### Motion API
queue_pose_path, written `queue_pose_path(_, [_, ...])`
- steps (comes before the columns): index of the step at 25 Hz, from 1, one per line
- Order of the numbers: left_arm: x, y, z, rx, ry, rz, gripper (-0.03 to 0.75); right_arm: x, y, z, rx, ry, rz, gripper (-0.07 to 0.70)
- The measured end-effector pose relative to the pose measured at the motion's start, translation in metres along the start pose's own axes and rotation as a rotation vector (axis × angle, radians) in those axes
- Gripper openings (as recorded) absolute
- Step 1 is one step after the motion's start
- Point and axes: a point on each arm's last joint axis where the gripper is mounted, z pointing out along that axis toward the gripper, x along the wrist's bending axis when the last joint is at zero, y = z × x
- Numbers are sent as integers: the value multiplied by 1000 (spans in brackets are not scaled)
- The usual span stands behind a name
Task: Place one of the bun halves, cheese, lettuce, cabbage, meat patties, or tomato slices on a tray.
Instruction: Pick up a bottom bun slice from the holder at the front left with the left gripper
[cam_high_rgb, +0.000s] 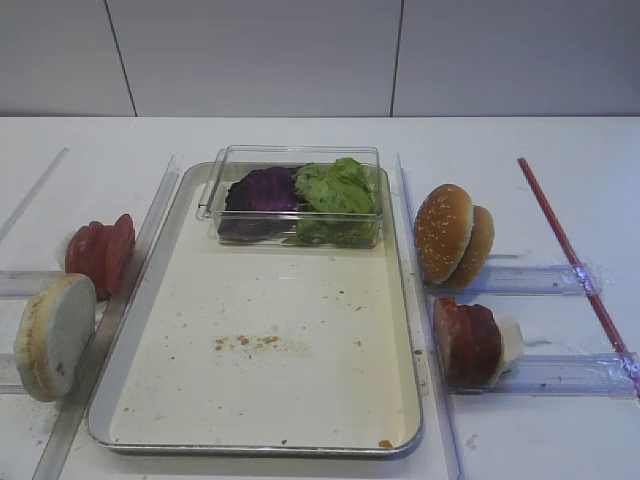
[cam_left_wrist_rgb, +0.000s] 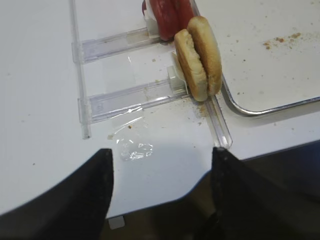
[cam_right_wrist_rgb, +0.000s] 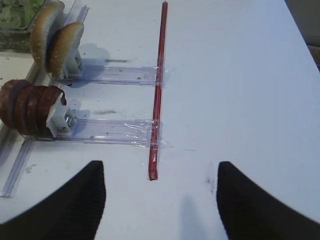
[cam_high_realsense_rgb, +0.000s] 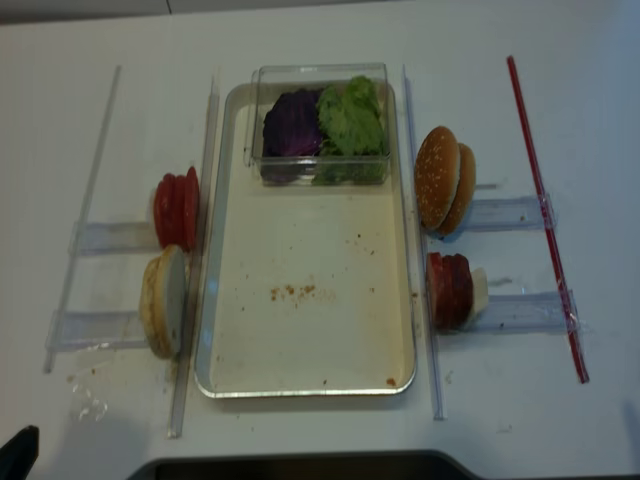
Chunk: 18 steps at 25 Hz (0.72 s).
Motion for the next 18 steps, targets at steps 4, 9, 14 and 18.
queue_pose_path(4, [1,13,4,45,-12,25,412,0,0,0,0,0,0,491])
queue_pose_path(9, [2,25,6,67,-41,53,412,0,0,0,0,0,0,491])
queue_pose_path(14, [2,40,8,90,-75,88,412,0,0,0,0,0,0,491])
queue_pose_path(18, [1,52,12,118,-94,109,412,0,0,0,0,0,0,491])
